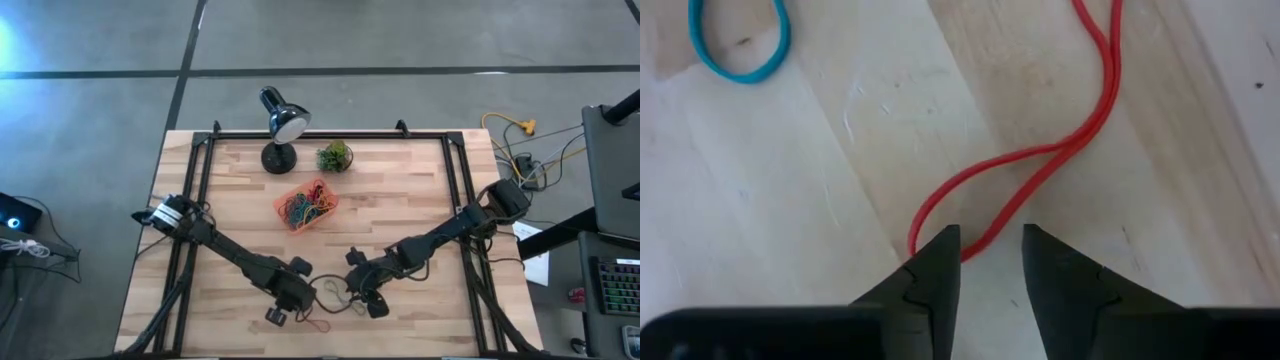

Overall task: Pick and place rubber bands into bin
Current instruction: Put the red rubberband into the orange bin

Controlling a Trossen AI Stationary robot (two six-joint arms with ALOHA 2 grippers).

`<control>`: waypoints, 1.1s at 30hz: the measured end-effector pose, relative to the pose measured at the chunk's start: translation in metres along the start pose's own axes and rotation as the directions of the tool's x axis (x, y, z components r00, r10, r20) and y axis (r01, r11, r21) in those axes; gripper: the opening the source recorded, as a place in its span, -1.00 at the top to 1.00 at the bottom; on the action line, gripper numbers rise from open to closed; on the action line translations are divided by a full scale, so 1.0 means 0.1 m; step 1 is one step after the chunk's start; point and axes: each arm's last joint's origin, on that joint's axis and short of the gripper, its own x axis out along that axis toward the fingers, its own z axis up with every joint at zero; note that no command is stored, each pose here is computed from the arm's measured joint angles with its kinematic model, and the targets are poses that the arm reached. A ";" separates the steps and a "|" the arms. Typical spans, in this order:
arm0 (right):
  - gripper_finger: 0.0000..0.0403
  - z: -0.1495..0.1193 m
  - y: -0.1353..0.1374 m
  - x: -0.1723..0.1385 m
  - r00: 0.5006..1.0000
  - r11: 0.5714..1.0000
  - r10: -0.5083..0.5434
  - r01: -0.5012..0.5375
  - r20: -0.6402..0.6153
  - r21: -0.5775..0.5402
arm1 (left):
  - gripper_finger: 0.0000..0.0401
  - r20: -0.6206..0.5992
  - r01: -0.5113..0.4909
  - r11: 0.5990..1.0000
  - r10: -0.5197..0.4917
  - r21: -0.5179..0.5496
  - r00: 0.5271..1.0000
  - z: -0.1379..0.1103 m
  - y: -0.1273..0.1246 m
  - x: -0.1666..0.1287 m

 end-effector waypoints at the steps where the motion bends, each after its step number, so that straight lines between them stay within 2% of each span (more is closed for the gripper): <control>1: 0.41 0.00 0.00 0.00 1.000 1.000 0.000 0.000 0.000 0.000 | 0.54 0.001 -0.005 1.000 0.005 0.003 1.000 0.00 0.00 0.00; 4: 0.41 0.00 0.00 0.00 1.000 1.000 0.000 0.000 0.000 0.000 | 0.61 0.009 -0.016 1.000 0.016 0.007 1.000 0.02 0.00 -0.01; 10: 0.41 0.00 0.00 0.00 1.000 1.000 0.000 0.000 0.000 0.000 | 0.96 0.034 -0.019 0.998 0.017 0.063 0.999 0.04 0.00 -0.01; 21: 0.41 0.00 0.00 0.00 1.000 1.000 0.000 0.000 0.000 0.000 | 1.00 0.072 -0.087 0.995 0.084 0.049 0.994 0.08 0.03 -0.06; 27: 0.41 0.00 0.00 0.00 1.000 1.000 -0.001 0.001 -0.003 0.001 | 1.00 0.098 -0.236 0.972 0.234 0.007 0.967 0.08 0.06 -0.29; 33: 0.41 -0.01 0.00 0.00 1.000 1.000 -0.002 0.002 -0.010 0.001 | 1.00 0.163 -0.278 0.961 0.276 -0.010 0.947 0.08 0.05 -0.56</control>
